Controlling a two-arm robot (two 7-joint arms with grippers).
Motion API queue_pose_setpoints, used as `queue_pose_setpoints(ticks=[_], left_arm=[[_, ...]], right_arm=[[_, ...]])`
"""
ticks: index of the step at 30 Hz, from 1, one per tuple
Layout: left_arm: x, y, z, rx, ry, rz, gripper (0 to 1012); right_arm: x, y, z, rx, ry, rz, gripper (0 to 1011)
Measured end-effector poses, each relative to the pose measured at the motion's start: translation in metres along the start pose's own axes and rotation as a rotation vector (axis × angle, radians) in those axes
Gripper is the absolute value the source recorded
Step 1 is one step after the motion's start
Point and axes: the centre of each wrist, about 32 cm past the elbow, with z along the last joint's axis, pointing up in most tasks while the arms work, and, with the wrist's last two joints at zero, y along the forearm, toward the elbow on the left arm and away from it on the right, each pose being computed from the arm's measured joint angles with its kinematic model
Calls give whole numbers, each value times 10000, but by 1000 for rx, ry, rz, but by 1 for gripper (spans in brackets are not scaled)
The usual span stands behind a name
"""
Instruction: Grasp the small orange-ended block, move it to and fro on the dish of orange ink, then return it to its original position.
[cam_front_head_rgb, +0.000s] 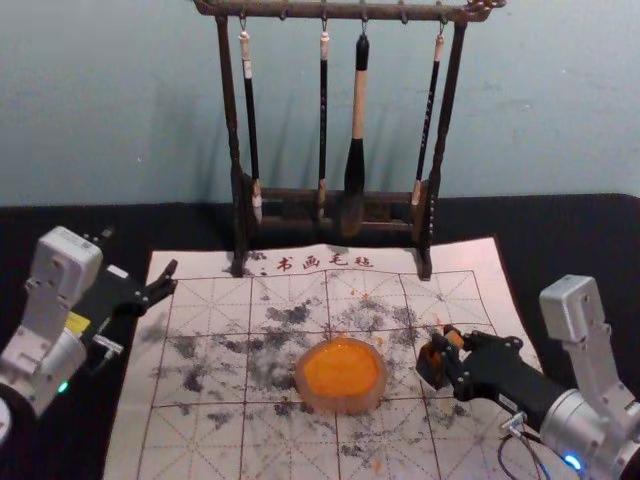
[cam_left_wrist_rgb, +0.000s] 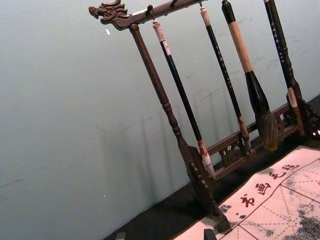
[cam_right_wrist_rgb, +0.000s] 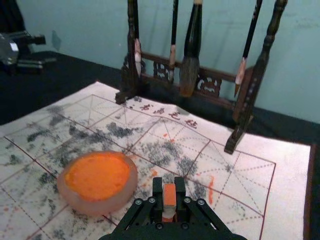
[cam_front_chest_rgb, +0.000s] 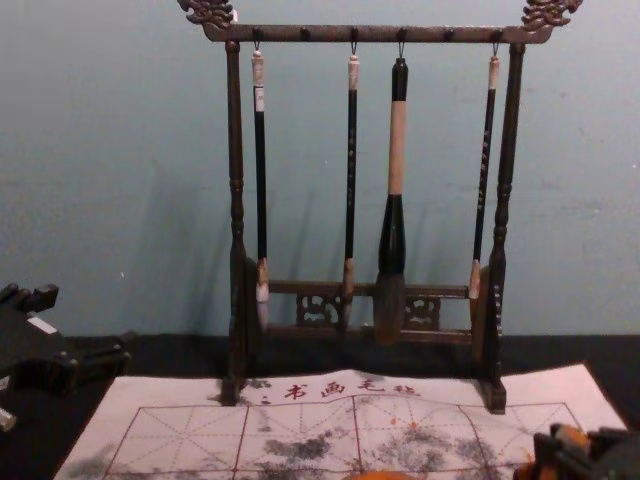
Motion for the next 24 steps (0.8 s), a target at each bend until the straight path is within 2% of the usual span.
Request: queue_pose_setpoints(ticks=[3, 11, 15, 18, 24], left_arm=[[0, 0, 0, 0, 0, 0, 1010], [0, 0, 0, 0, 0, 0, 1010], [0, 0, 0, 0, 0, 0, 1010], [0, 0, 0, 0, 0, 0, 1010], [0, 0, 0, 0, 0, 0, 1010]], right_arm=[[7, -18, 54, 4, -2, 7, 40], [73, -151, 327, 3, -40, 35, 40], [131, -190, 465, 24, -56, 53, 40], [171, -174, 552, 47, -64, 66, 40], [227, -5, 700, 79, -63, 123, 40]])
